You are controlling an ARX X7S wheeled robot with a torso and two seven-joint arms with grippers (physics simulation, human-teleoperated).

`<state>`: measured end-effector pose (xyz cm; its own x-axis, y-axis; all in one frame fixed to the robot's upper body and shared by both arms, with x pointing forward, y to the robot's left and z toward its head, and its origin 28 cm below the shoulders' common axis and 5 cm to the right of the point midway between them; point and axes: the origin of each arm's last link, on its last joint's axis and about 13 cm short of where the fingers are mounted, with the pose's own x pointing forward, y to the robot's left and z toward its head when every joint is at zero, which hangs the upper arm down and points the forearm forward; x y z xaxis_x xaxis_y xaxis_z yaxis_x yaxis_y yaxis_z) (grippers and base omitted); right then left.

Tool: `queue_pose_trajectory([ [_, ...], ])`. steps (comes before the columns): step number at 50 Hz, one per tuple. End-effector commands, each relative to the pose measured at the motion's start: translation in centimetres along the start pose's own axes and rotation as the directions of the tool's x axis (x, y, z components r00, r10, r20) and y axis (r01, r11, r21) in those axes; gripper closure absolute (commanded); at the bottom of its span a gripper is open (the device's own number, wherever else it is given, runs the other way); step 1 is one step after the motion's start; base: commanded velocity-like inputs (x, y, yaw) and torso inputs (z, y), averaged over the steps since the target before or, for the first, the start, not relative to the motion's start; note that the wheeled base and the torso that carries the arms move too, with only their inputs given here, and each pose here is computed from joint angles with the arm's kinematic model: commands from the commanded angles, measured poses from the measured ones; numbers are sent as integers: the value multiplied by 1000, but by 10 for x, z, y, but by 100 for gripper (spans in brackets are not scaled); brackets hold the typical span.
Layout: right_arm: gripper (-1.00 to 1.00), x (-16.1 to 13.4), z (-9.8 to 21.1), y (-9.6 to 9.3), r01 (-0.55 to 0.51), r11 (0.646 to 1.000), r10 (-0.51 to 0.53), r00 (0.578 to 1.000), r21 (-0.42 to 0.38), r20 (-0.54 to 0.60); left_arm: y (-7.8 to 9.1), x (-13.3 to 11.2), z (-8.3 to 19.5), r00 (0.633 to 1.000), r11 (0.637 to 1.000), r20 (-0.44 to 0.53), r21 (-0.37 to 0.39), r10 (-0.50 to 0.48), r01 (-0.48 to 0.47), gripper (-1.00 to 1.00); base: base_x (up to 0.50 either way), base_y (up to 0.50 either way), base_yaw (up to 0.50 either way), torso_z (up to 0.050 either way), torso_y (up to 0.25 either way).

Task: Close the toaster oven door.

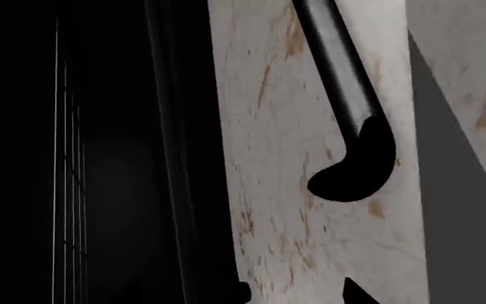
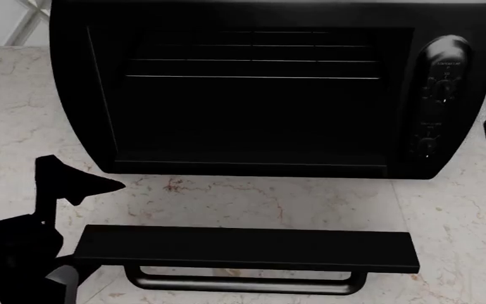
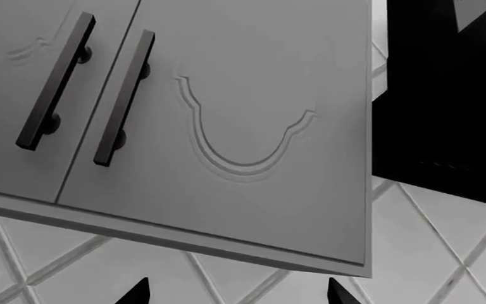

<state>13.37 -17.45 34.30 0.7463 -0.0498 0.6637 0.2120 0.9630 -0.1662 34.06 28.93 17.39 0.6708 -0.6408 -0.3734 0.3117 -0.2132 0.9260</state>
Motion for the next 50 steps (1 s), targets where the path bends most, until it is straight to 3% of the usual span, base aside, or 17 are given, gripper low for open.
queue_pose_trajectory([
  [1,-100,-1,0,0,3,1000,-3,1000,0,0,1,3,6,999,999,32,-33,40,-39,-100,0,0,0,0,0],
  [21,-100,-1,1,-2,6,1000,-6,1000,2,2,-3,-2,7,989,984,-4,-97,147,-147,-100,0,0,0,0,0],
  [34,-100,-2,2,-2,5,1000,-5,1000,6,6,-5,-6,10,959,943,-35,-178,280,-282,-100,0,0,0,0,0],
  [50,-100,-7,5,-4,14,1000,-14,1000,4,9,-13,1,19,929,914,5,-178,370,-363,-100,0,0,0,0,0],
])
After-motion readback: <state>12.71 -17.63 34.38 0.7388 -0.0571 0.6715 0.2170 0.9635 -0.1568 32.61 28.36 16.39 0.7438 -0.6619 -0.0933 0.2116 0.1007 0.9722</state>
